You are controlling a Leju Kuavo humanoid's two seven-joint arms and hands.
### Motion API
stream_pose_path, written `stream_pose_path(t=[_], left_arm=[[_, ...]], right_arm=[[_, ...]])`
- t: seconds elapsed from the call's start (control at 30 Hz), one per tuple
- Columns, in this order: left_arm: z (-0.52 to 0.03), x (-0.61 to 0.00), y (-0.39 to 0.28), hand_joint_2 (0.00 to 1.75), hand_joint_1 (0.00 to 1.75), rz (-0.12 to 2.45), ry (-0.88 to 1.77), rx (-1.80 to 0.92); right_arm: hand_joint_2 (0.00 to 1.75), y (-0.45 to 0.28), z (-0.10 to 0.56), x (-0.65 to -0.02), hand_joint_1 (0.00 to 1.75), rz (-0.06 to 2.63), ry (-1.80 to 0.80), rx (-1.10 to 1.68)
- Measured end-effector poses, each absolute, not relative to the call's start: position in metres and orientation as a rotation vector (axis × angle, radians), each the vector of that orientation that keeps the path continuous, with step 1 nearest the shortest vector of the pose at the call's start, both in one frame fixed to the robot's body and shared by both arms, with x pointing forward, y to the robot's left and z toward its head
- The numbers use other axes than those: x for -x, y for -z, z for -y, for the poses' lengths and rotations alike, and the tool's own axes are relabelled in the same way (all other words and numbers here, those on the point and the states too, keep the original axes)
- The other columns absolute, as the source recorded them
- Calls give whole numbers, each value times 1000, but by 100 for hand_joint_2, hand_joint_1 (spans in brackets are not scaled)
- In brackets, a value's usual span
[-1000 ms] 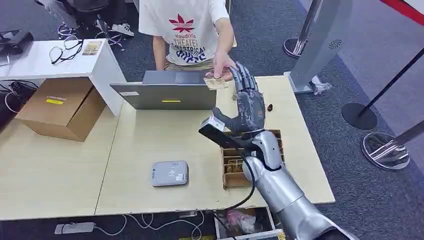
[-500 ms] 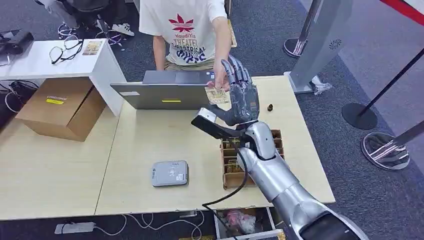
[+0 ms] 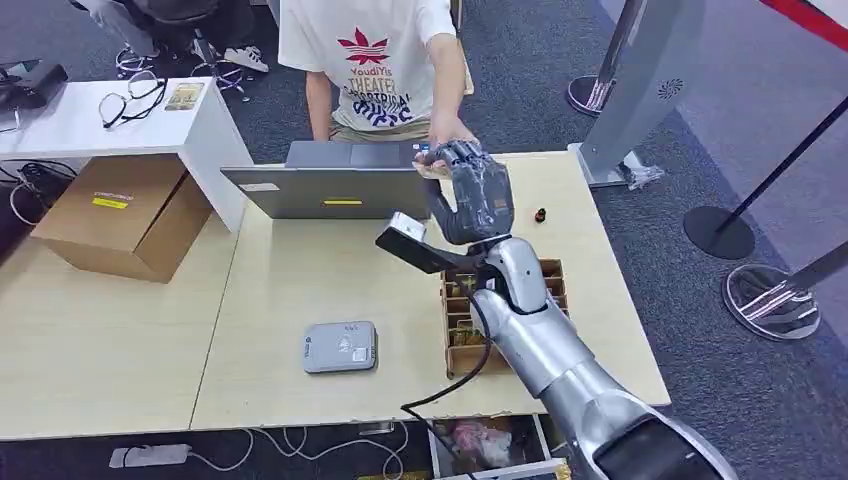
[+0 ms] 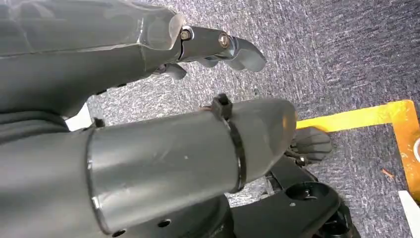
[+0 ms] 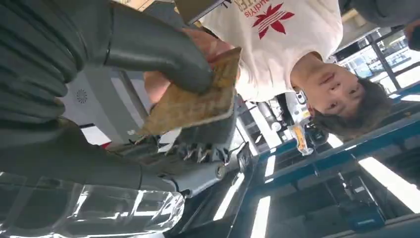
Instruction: Pass the card to the sensor for recognition and then transmit it.
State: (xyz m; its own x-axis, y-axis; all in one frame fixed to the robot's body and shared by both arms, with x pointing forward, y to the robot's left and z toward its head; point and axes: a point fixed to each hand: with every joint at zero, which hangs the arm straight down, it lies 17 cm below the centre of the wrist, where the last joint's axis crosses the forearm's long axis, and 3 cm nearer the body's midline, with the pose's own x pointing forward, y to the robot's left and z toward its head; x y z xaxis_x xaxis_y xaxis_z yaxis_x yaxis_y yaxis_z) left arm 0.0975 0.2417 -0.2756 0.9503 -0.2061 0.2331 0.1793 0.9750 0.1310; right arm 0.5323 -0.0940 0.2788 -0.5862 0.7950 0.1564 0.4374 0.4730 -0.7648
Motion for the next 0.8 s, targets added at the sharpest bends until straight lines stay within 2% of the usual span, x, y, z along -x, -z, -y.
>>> stream_pose_path(t=[0.13,0.37,0.53,0.6,0.63,0.8], left_arm=[[-242,-96,276,0,0,247,196,-111],[-243,-96,276,0,0,247,194,-114],[-242,-95,276,0,0,252,193,-113],[-242,-94,276,0,0,252,192,-112],[-242,-93,276,0,0,252,191,-112],[-242,-93,276,0,0,250,185,-111]], right_arm=[[175,-279,94,-533,164,2224,-948,1020],[175,-278,90,-532,159,2228,-948,1010],[175,-278,88,-531,164,2233,-940,993],[175,-277,88,-532,175,2231,-923,966],[175,-276,88,-532,175,2228,-912,945],[175,-258,76,-535,175,2172,-886,693]])
